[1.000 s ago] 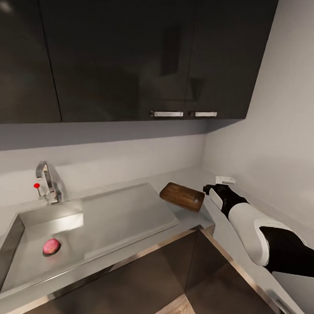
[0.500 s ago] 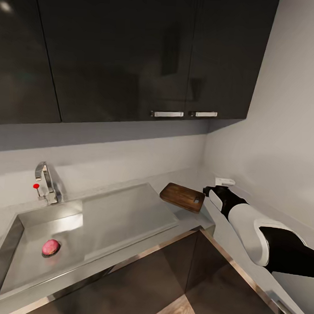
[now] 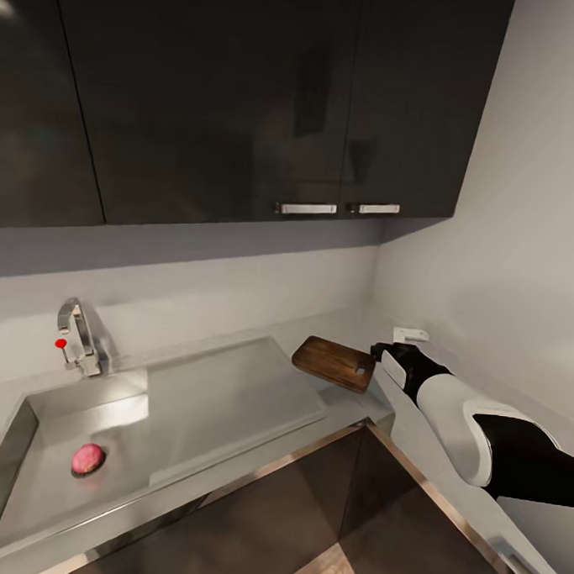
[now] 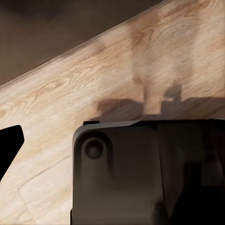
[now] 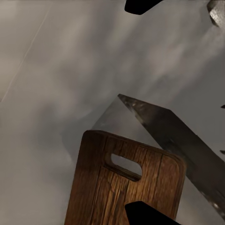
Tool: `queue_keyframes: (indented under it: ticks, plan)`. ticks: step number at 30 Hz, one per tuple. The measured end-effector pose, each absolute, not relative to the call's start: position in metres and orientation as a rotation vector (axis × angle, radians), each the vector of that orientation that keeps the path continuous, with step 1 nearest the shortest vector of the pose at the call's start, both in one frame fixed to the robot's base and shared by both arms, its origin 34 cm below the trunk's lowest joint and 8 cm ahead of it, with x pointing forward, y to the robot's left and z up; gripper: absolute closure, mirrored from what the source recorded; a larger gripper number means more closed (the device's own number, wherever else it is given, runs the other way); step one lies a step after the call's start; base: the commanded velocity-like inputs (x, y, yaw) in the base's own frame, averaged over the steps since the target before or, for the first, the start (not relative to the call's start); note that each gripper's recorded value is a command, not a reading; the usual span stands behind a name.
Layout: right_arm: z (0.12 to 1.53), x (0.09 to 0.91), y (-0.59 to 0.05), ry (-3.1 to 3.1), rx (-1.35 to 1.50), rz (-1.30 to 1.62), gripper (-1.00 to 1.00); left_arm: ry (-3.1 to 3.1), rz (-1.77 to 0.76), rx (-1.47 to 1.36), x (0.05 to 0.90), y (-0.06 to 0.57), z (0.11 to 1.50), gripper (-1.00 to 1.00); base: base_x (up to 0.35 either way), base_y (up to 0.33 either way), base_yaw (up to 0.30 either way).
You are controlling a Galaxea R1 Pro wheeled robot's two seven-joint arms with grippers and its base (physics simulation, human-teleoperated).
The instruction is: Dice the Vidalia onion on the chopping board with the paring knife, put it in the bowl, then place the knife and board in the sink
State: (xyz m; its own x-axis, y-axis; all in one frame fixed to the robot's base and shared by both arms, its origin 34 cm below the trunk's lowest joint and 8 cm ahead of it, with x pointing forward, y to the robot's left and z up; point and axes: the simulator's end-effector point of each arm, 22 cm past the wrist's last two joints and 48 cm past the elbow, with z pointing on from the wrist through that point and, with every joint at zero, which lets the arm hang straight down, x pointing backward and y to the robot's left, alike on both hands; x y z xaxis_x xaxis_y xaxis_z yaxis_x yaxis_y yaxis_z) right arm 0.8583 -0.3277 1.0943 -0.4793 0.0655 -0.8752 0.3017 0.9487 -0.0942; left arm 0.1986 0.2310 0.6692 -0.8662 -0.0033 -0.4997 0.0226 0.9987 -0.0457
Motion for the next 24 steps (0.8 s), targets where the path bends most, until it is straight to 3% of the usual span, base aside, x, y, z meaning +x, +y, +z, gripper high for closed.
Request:
queue_keyframes:
  ticks: [10, 24]
  plan:
    - [1.082, 0.859, -0.329, 2.079, 0.260, -0.290, -1.00, 2.635, -0.075, 0.007, 0.193, 0.227, 0.668, -1.00, 0.018, 0.000, 0.000]
    - [1.065, 0.861, -0.329, 2.101, 0.258, -0.294, -1.00, 2.665, -0.076, 0.005, 0.182, 0.226, 0.665, -1.00, 0.172, 0.000, 0.000]
